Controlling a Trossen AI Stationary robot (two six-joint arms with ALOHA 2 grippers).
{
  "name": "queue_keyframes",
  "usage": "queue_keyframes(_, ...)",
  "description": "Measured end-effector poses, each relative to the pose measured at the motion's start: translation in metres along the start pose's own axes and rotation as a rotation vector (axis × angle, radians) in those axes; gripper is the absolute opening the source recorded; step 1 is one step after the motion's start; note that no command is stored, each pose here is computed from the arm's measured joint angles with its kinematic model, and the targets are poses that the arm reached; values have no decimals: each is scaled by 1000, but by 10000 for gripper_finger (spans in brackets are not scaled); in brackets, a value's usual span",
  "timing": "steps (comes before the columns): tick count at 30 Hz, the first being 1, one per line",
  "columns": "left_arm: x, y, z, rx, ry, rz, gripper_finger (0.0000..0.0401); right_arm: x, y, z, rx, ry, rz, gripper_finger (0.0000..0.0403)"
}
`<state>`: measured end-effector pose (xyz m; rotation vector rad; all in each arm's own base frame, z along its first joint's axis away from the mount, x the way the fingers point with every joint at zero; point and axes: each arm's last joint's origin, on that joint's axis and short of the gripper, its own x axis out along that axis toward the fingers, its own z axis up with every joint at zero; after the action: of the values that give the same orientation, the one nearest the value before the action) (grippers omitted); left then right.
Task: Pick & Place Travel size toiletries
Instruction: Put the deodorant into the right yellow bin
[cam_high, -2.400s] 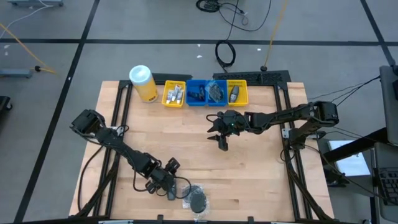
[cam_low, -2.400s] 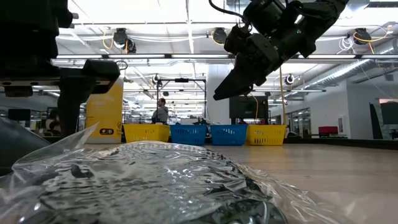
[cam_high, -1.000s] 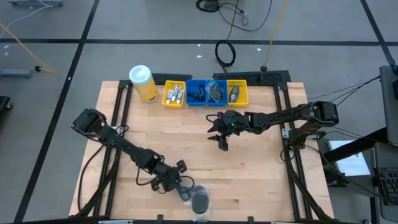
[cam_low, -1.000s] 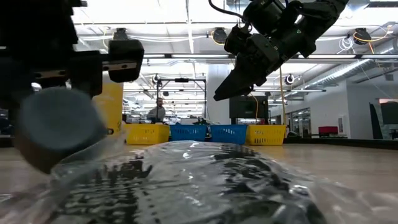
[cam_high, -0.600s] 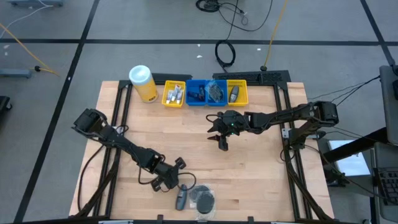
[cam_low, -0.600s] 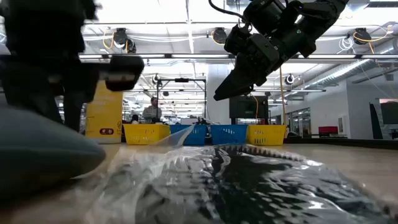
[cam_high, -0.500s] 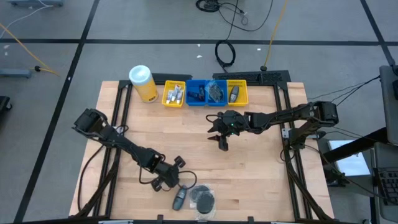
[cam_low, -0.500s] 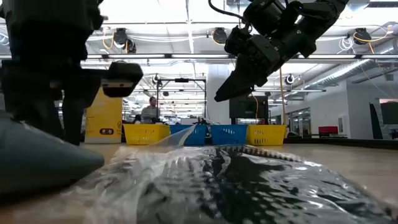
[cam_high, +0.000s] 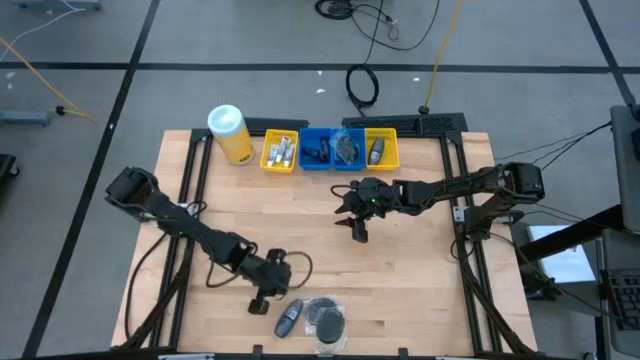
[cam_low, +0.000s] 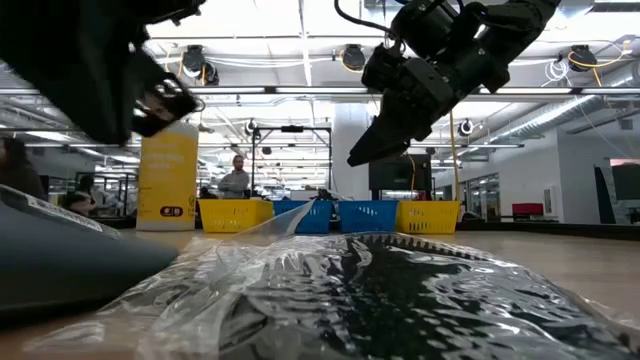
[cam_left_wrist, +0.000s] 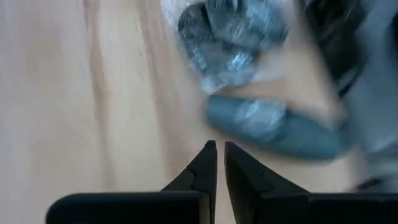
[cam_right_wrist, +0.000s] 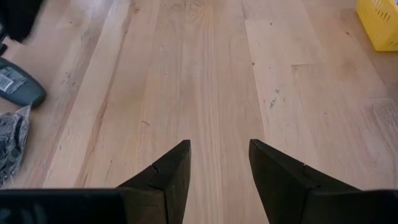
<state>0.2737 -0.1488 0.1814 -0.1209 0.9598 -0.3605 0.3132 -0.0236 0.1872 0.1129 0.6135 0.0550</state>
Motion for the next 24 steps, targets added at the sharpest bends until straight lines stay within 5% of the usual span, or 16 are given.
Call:
queue_keyframes(4, -8, -1, 3, -308, 87, -38, 36, 0, 0, -1, 1, 6, 0, 155)
queue_keyframes(17, 1, -36, 35, -550, 62, -126, 200, 0, 0, -4, -18, 37, 0, 155)
queue_keyframes(24, 24, -42, 31, -682, 111, -152, 229, 0, 0, -8, -12, 76, -1, 155)
